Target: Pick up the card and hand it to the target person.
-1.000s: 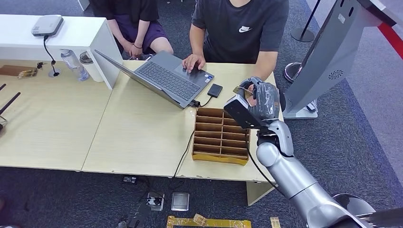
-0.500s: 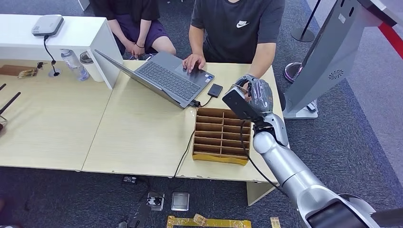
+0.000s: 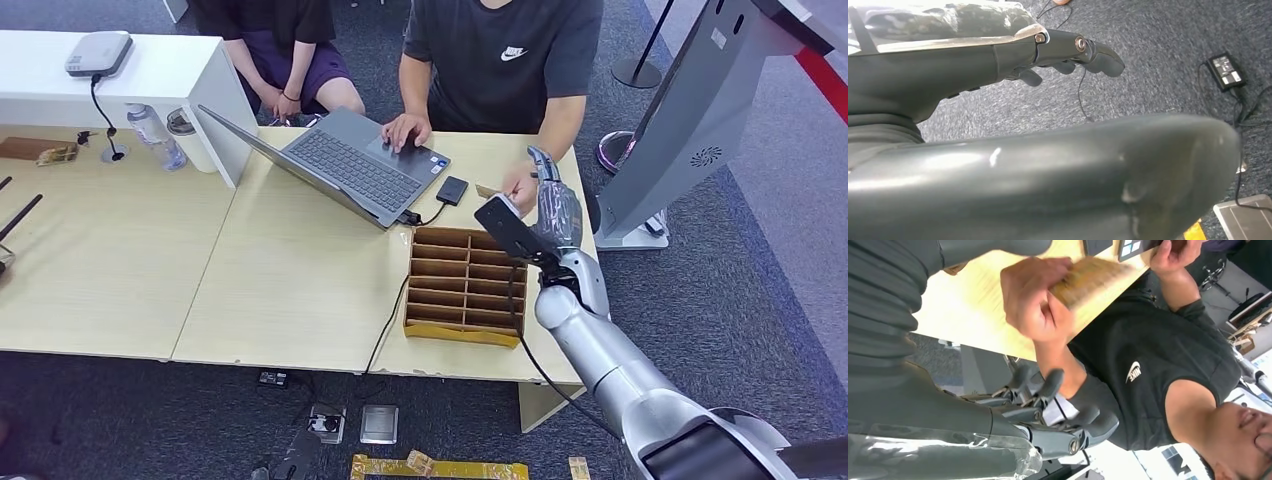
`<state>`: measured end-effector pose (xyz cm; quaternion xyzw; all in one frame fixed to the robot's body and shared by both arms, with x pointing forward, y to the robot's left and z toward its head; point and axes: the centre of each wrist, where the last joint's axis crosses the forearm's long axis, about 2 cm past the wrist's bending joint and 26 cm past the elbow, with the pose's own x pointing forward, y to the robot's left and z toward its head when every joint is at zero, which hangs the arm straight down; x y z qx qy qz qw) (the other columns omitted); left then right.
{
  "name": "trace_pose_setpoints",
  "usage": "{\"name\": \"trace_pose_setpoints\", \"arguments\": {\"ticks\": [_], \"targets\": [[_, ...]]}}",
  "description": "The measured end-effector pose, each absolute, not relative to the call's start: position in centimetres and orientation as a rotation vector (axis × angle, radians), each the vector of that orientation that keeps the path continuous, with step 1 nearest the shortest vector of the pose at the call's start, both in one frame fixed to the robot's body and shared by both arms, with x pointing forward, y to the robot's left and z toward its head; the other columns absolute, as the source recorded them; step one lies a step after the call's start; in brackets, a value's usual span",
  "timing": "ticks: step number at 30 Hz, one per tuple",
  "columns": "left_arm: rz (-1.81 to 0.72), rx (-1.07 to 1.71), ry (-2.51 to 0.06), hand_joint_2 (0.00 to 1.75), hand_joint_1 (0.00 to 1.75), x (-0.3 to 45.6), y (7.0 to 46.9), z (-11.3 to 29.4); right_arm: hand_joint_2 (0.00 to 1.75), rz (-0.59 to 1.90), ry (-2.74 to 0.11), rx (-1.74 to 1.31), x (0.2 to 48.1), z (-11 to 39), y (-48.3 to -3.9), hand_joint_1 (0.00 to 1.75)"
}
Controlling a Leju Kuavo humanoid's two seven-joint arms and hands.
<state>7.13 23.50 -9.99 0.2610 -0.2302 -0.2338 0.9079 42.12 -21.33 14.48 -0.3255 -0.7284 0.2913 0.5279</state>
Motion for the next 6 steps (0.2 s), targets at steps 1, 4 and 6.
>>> {"name": "trace_pose_setpoints", "arguments": {"ticks": [1, 4, 6], "targets": [[-0.479, 0.541, -0.471, 0.0, 0.0, 7.13, 23.5, -9.99, 1.75, 0.698, -1.739, -0.785, 42.07, 14.42, -21.31, 0.0], [-0.467, 0.547, -0.459, 0.0, 0.0, 7.11, 23.52, -9.98, 1.75, 0.703, -1.719, -0.799, 41.65, 13.95, -21.24, 0.0], [-0.463, 0.549, -0.454, 0.0, 0.0, 7.1, 23.52, -9.98, 1.75, 0.705, -1.706, -0.801, 41.28, 13.58, -21.23, 0.0]]}}
